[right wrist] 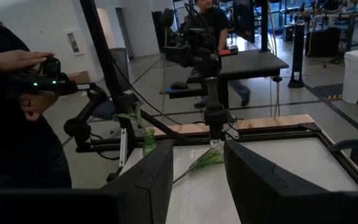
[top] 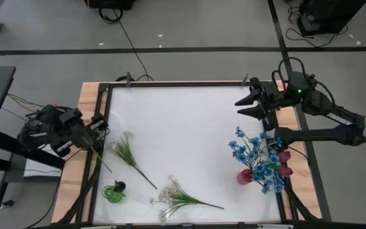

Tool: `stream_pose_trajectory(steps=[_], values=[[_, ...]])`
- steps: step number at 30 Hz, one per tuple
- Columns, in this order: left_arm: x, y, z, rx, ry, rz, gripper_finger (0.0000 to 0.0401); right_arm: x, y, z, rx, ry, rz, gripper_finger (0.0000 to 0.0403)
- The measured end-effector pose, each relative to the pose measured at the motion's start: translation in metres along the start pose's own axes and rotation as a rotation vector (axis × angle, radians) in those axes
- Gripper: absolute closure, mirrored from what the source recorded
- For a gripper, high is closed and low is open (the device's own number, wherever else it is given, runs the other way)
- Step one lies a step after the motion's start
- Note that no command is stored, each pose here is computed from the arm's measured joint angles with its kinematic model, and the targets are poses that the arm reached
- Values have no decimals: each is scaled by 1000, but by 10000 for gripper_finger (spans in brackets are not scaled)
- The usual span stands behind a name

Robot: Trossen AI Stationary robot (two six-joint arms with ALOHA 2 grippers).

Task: Sort flowers into vase by color
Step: Put the black tulip flower into the green flower vase

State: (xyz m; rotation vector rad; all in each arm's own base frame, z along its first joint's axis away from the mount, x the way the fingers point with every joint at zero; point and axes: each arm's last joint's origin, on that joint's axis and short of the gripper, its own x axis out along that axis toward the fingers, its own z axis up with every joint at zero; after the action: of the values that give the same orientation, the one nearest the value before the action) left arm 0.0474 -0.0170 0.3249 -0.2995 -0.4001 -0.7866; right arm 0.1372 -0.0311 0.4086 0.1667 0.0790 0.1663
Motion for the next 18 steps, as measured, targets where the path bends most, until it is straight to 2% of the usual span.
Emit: stream_pose_trajectory(steps=[4, 10, 14, 18], values=[[13, 11, -2, -45, 11, -30, 394, 0, 0, 0, 0, 0, 0, 252], [33, 15, -15, -85, 67, -141, 394, 0, 0, 0, 0, 0, 0, 252], [47, 12, -27, -89, 98, -197, 394, 0, 0, 0, 0, 0, 0, 252], [52, 2, -33, -47, 103, -256, 394, 0, 0, 0, 0, 0, 0, 252]])
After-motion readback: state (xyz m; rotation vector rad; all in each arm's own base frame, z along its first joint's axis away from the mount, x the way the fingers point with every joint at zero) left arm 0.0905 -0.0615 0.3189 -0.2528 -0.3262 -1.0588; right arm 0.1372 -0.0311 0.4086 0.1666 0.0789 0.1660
